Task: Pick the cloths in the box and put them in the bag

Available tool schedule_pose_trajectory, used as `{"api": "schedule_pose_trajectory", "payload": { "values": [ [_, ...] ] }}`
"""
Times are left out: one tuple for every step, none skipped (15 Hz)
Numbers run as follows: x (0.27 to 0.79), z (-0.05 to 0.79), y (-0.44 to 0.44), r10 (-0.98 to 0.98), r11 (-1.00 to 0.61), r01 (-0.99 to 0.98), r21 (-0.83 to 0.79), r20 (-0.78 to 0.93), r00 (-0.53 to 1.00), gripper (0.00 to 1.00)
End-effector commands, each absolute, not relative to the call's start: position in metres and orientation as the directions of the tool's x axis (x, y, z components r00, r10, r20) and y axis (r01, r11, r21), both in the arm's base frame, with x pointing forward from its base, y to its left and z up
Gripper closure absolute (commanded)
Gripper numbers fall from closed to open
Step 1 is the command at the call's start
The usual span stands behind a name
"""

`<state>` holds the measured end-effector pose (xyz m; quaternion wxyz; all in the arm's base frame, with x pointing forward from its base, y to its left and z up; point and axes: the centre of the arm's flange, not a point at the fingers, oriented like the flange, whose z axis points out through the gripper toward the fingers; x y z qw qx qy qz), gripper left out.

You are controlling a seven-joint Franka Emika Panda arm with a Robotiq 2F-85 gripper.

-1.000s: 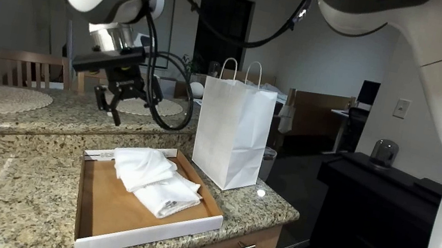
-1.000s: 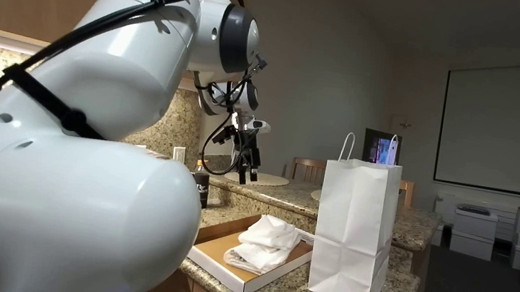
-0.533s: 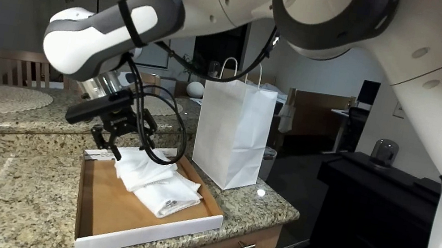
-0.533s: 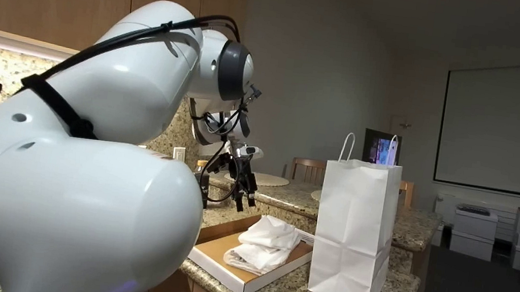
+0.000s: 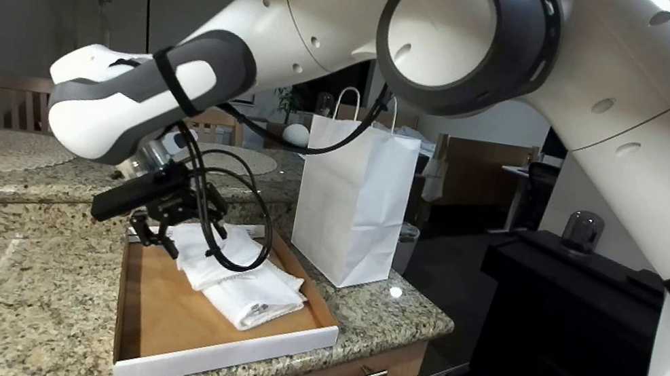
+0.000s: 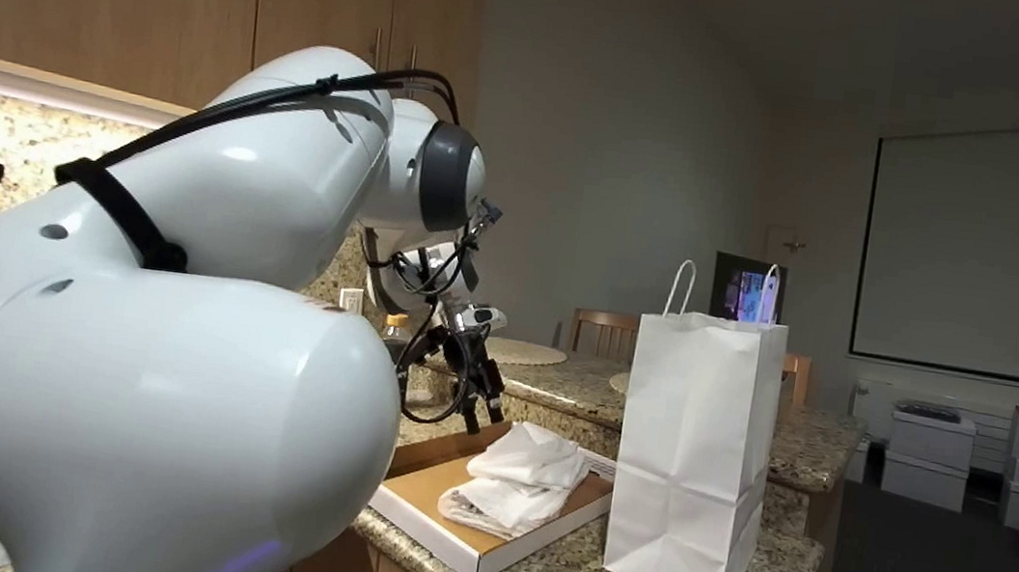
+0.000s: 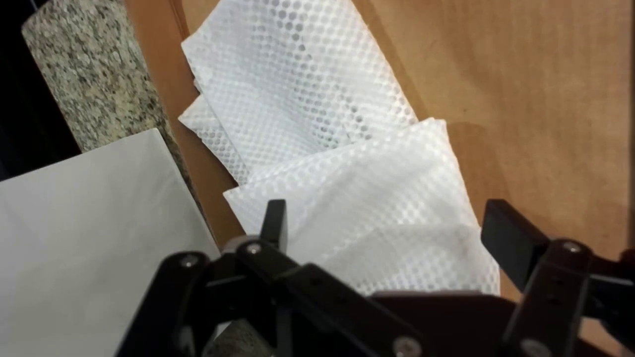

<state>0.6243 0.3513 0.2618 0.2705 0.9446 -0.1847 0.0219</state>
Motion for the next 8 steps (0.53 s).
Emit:
{"api": "schedule_pose_trajectory", "payload": {
  "values": [
    [0.623, 0.265, 0.357, -0.337, -0.787, -0.37, 0.493, 0.159, 0.928, 0.0],
    [0.621, 0.271, 0.363, -0.34, -0.79, -0.379, 0.482, 0.171, 0.925, 0.0],
    [0.619, 0.277, 0.367, -0.337, -0.793, -0.381, 0.474, 0.179, 0.924, 0.0],
    [0.619, 0.282, 0.367, -0.319, -0.804, -0.365, 0.469, 0.178, 0.931, 0.0],
    [0.624, 0.281, 0.37, -0.306, -0.8, -0.368, 0.473, 0.207, 0.929, 0.0],
    [0.629, 0.275, 0.373, -0.284, -0.802, -0.35, 0.484, 0.206, 0.937, 0.0],
    [0.634, 0.268, 0.374, -0.272, -0.799, -0.345, 0.492, 0.216, 0.938, 0.0],
    [0.639, 0.261, 0.375, -0.259, -0.8, -0.336, 0.497, 0.218, 0.941, 0.0]
  ]
}}
